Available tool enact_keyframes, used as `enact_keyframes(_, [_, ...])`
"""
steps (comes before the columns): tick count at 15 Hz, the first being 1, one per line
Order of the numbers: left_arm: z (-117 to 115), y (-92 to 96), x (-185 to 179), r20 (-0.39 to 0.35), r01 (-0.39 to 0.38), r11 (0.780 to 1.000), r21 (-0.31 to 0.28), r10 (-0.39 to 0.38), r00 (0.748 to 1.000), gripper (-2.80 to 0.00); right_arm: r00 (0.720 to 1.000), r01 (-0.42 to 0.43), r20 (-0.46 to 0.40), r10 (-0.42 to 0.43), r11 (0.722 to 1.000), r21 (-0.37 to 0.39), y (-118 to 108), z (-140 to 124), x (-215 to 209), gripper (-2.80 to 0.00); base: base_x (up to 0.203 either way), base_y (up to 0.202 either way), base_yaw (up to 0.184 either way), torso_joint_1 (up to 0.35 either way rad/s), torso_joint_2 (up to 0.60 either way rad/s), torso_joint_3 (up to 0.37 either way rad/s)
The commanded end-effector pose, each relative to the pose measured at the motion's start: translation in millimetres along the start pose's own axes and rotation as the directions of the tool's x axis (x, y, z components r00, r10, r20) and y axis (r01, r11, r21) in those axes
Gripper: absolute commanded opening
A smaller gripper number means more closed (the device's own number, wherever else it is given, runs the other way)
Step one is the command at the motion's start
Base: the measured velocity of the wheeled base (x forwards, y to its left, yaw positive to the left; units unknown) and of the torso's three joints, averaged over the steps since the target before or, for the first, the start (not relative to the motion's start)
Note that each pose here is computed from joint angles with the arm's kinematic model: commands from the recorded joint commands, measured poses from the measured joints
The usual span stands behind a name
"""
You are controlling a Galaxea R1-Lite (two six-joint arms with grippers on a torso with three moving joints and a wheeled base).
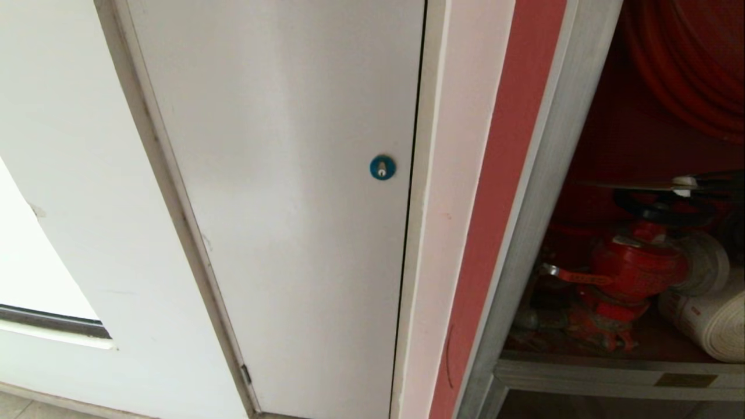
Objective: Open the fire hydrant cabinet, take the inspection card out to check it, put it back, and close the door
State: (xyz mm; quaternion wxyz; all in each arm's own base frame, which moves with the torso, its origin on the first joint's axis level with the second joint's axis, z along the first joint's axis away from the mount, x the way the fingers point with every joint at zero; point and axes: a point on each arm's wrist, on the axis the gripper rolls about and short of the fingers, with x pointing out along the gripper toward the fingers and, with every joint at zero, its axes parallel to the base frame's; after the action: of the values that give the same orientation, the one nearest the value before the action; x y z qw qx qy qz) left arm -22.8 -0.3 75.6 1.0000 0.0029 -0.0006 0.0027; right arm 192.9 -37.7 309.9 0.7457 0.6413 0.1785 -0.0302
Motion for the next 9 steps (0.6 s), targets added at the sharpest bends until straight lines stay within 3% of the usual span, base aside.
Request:
enact_keyframes(1, [0,0.0,0,-0.003,0.001,1.000,0.000,-0.001,1.000,-2.80,1.000,0.013,-0.009,-0.012,1.000,0.012,-2,1,5,-2.80,0.000,0.000,0.000,0.000,0.00,0.000])
enact_keyframes(2, [0,0.0,0,-0.003,-0.001,1.000,0.000,0.001,1.000,-2.80,1.000,0.011,-0.013,-0.011,1.000,0.010,-1,0,5,0.00,0.000,0.000,0.000,0.000,0.00,0.000])
enact_keyframes(9, [0,0.0,0,-0.003,0.000,1.000,0.000,0.000,1.000,-2.80,0.996,0.058,-0.073,-0.056,0.998,0.024,-9,-2,23,0.00,0.000,0.000,0.000,0.000,0.00,0.000])
